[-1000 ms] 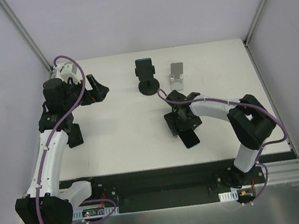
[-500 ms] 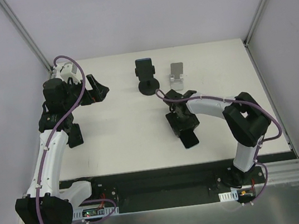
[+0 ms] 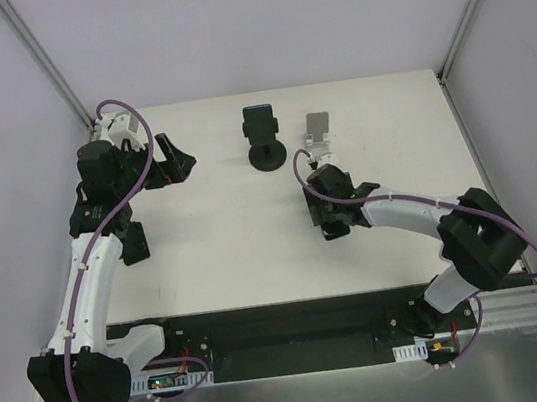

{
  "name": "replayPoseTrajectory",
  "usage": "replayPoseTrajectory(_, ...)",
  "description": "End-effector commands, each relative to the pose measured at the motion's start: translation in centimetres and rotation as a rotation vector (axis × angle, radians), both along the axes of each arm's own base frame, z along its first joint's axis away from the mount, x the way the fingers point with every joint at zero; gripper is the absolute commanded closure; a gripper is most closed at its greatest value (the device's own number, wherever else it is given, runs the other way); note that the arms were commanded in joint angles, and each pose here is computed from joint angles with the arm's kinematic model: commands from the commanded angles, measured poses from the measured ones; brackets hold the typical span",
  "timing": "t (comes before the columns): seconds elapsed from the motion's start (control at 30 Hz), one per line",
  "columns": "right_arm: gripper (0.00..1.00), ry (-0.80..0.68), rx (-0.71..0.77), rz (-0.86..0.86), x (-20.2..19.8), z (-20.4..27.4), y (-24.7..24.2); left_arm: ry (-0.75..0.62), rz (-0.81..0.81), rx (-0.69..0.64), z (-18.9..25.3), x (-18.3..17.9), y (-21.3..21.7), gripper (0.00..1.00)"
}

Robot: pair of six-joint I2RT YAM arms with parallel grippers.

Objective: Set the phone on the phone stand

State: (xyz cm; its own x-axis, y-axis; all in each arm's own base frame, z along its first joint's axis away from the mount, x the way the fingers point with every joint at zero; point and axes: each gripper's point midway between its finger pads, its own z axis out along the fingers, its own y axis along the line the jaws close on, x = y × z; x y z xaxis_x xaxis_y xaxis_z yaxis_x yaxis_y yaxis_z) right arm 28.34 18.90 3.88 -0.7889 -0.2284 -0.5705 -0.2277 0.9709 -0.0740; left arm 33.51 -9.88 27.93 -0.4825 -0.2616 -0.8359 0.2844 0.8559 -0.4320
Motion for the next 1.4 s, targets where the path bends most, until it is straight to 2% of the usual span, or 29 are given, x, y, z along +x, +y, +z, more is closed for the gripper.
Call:
replayPoseTrajectory(0.0,0.99,-0.419,0.209,-0.113,6.4,7.5,2.0,-0.069,-0.024,0.003,1.6,-0.1,-0.4,0.02)
replayPoseTrajectory(0.13,0.99,-0.601,0.296,-0.162,8.6,11.0,2.3,-0.064,-0.027,-0.001,1.6,-0.1,-0.5,0.02)
replayPoseTrajectory(0.33,0.99,-0.774,0.284,-0.204,11.9,15.6,2.1,-0.060,-0.031,-0.004,1.5,-0.1,-0.5,0.02)
replayPoseTrajectory(0.53,0.99,-0.906,0.316,-0.239,17.1,19.7,1.5,-0.059,-0.036,-0.009,1.5,-0.1,-0.6,0.02)
replayPoseTrajectory(0.63,0.99,-0.962,0.331,-0.241,19.8,20.2,1.6,-0.064,-0.033,-0.006,1.7,-0.2,-0.6,0.02)
replayPoseTrajectory(0.8,0.99,-0.974,0.272,-0.243,23.3,18.7,1.2,-0.065,-0.027,0.000,1.6,-0.1,-0.5,0.02)
replayPoseTrajectory(1.0,0.99,-0.997,0.248,-0.235,25.5,18.1,0.3,-0.053,-0.035,-0.005,1.3,0.0,-0.6,0.02)
replayPoseTrajectory(1.37,0.99,-0.970,0.240,-0.227,27.3,15.6,-0.3,-0.050,-0.040,-0.009,1.3,0.0,-0.7,0.02)
